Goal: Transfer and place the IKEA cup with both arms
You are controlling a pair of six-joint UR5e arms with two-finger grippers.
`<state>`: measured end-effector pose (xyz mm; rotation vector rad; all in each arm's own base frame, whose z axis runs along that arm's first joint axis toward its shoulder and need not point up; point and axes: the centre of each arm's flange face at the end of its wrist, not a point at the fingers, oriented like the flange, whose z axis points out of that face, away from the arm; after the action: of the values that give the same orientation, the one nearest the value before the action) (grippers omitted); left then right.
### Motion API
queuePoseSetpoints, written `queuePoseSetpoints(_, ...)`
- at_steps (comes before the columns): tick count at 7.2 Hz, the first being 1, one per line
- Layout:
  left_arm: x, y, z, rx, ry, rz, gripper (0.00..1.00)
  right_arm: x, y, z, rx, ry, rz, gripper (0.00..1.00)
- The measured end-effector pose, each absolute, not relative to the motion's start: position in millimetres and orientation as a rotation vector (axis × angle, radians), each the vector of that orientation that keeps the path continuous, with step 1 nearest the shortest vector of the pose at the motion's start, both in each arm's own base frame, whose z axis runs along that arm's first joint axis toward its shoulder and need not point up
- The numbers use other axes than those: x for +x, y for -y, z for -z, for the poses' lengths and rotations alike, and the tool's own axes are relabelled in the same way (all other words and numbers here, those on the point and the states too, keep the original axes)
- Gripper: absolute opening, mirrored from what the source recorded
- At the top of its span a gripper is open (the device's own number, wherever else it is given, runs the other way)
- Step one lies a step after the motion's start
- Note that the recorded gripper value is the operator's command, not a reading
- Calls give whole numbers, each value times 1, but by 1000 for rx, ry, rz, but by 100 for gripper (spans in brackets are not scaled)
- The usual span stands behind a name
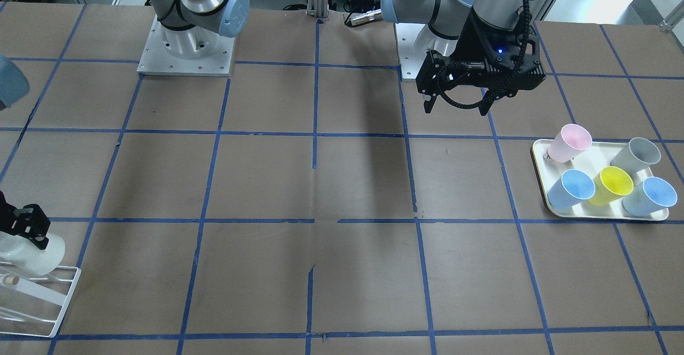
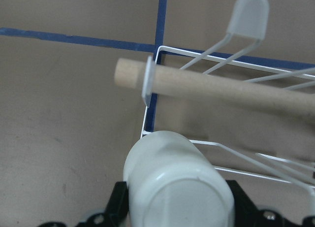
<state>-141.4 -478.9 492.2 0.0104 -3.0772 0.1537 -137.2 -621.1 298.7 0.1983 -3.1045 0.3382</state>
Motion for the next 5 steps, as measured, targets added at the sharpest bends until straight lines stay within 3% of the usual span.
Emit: queuePoseSetpoints(5, -138, 483, -488, -12, 3012, -130, 100, -140, 618, -346, 189, 3086, -277, 17)
